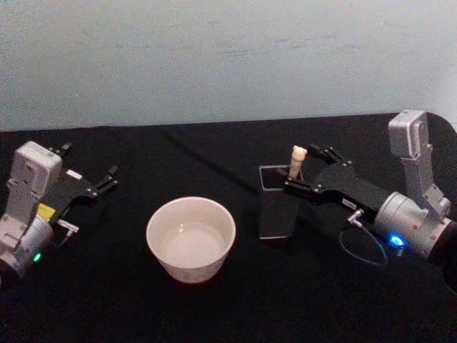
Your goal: Pick up the stirring spoon with one hand, stir inside the cup, then place it back in its original position.
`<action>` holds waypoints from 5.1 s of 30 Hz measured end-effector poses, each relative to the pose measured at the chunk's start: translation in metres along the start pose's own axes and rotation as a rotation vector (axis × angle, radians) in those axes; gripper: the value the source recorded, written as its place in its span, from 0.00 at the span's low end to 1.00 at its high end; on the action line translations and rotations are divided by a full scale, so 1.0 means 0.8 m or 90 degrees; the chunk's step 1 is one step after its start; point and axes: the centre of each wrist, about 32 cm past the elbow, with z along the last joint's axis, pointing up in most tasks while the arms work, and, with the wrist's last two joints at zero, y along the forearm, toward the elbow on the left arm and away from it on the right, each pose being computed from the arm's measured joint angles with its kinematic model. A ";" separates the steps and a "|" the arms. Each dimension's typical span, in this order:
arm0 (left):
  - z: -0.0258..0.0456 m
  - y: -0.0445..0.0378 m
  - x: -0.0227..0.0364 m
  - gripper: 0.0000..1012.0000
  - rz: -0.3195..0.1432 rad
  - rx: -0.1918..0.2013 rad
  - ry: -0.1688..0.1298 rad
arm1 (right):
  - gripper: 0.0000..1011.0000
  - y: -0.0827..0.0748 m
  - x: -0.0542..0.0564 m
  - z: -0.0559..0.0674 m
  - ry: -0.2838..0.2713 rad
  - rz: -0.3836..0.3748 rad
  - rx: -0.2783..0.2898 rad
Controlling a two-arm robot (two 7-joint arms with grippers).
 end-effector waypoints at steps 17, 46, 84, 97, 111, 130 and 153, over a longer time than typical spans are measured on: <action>0.0000 0.000 0.0000 0.99 0.000 0.000 0.000 | 0.99 0.009 0.010 0.000 0.010 -0.012 -0.003; 0.0000 0.000 0.0000 0.99 0.000 0.000 0.000 | 0.87 0.009 0.010 0.000 0.013 -0.011 -0.002; 0.0000 0.000 0.0000 0.99 0.000 0.000 0.000 | 0.21 0.009 0.010 0.000 0.013 -0.011 -0.002; 0.0000 0.000 0.0000 0.99 0.000 0.000 0.000 | 0.21 0.009 0.011 0.001 0.012 -0.004 0.000; 0.0000 0.000 0.0000 0.99 0.000 0.000 0.000 | 0.21 0.003 0.007 0.019 0.022 0.013 0.027; 0.0000 0.000 0.0000 0.99 0.000 0.000 0.000 | 0.21 -0.001 0.007 0.057 0.024 0.020 0.080; 0.0000 0.000 0.0000 0.99 0.000 0.000 0.000 | 0.21 0.018 -0.012 0.095 0.036 0.063 0.144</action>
